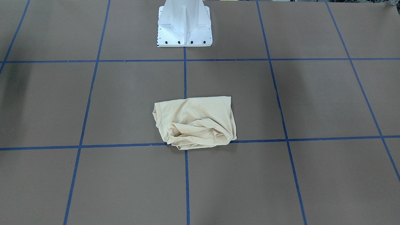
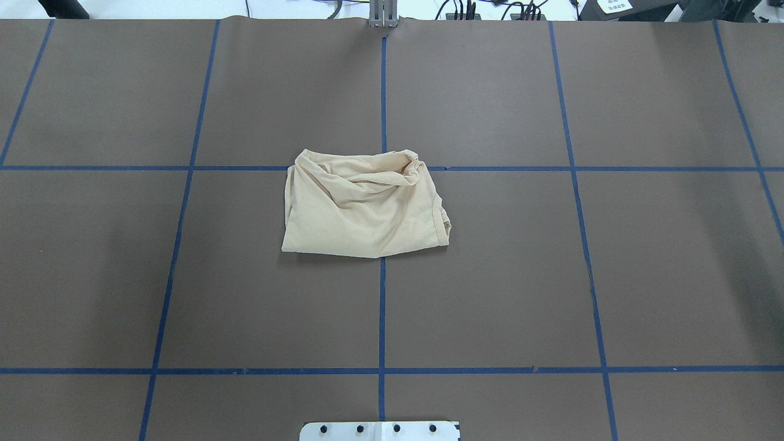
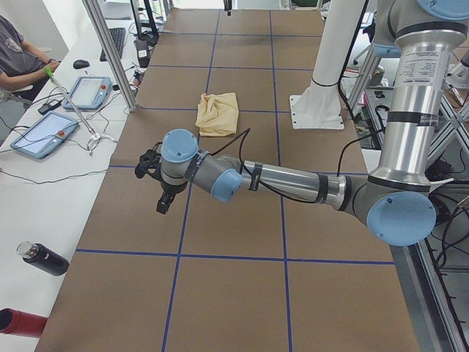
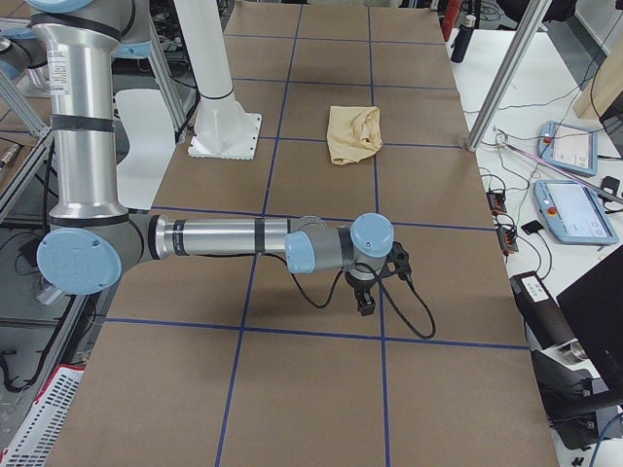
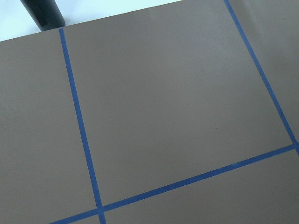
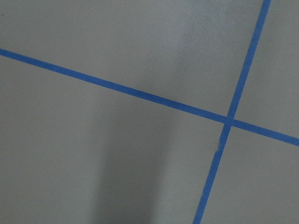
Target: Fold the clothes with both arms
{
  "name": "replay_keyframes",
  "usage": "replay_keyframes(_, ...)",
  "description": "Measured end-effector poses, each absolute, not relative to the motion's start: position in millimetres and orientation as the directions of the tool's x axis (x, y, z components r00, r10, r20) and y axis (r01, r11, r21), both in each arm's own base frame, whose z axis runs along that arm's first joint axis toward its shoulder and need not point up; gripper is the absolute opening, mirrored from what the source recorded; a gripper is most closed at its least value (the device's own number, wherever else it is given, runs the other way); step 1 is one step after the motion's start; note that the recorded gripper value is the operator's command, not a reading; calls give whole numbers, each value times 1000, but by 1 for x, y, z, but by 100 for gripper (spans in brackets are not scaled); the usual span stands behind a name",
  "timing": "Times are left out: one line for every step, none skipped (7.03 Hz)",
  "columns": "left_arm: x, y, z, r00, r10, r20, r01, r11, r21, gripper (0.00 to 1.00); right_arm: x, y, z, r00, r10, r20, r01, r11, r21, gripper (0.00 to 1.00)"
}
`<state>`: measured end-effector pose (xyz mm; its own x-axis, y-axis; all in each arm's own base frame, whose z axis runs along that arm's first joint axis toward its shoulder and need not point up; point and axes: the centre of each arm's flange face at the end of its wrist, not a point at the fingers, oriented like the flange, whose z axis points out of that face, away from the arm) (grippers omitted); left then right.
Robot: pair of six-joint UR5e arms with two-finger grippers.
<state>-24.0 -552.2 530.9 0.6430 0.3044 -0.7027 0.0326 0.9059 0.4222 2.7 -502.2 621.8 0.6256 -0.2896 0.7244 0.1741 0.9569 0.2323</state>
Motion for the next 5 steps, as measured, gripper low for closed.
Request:
replay_keyframes(-24,-553,532,643,304,-703,31,906,421,100,3,-502,620,623,-293,725,174,956,237,100)
replay_keyframes(-24,-553,535,643,303,-703,31,908,419,100,2,-503,620,621,-297,725,174,955,242,100)
replay_keyframes(-23,-553,539,644,300,-704,30,909,415,100,-1,-503,620,621,-303,723,180,953,245,100)
replay_keyframes(-23,-553,543,644,295,-706,30,912,409,100,-5,-503,620,624,-311,716,191,950,247,100)
replay_keyframes(-23,-553,544,644,293,-707,31,913,406,100,-8,-504,621,631,-317,708,199,948,248,100)
